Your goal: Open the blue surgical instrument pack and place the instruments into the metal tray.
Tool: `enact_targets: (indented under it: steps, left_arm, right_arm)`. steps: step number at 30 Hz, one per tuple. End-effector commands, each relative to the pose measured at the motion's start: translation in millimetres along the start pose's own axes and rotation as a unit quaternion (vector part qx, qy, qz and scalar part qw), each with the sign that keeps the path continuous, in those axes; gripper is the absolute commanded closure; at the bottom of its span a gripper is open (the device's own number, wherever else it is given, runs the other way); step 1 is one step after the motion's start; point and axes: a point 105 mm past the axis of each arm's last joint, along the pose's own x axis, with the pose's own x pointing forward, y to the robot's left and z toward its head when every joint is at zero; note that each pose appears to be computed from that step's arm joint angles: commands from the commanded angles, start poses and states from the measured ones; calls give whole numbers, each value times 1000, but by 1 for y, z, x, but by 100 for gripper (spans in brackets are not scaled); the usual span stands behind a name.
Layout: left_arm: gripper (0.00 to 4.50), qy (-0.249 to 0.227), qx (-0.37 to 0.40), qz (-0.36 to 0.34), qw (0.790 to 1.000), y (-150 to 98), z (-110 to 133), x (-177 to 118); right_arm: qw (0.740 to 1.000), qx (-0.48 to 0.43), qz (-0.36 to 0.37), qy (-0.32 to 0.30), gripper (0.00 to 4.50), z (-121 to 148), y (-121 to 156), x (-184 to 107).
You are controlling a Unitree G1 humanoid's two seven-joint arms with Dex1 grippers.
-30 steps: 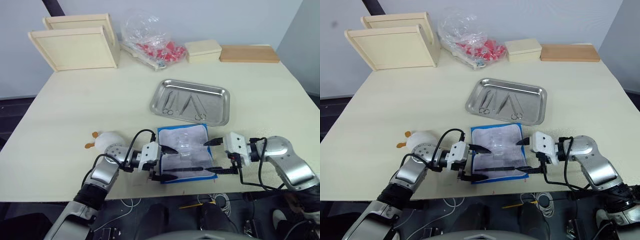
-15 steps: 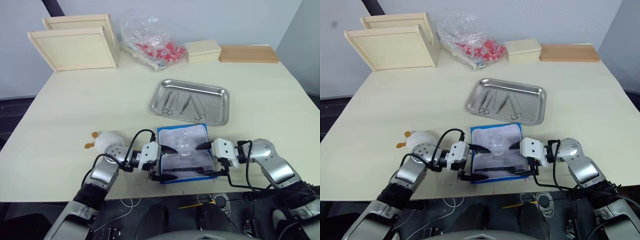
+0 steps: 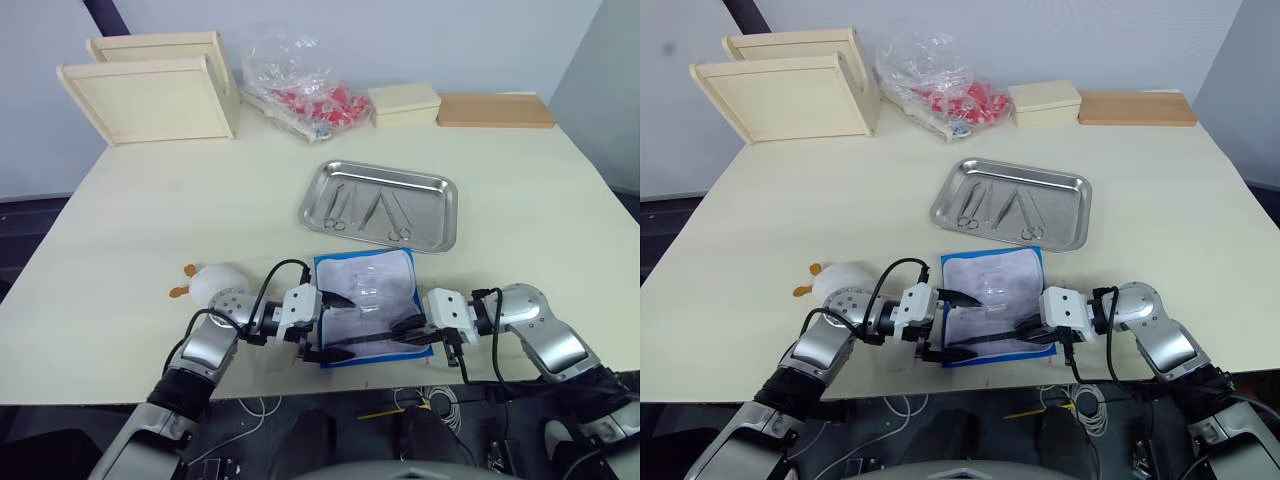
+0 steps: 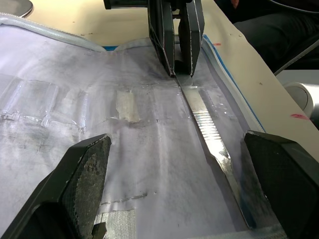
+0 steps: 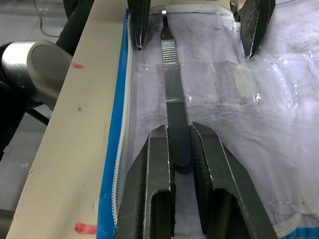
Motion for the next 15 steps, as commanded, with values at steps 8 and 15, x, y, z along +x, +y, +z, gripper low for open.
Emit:
enact_targets:
  steps: [8, 15]
  left_arm:
    - [0, 33, -37, -30, 998, -16, -22, 7]
    - [0, 33, -37, -29, 998, -16, -23, 7]
  right_arm:
    - [998, -59, -29, 15, 449, 8, -7, -12]
    - [994, -88, -44, 43, 449, 22, -12, -22]
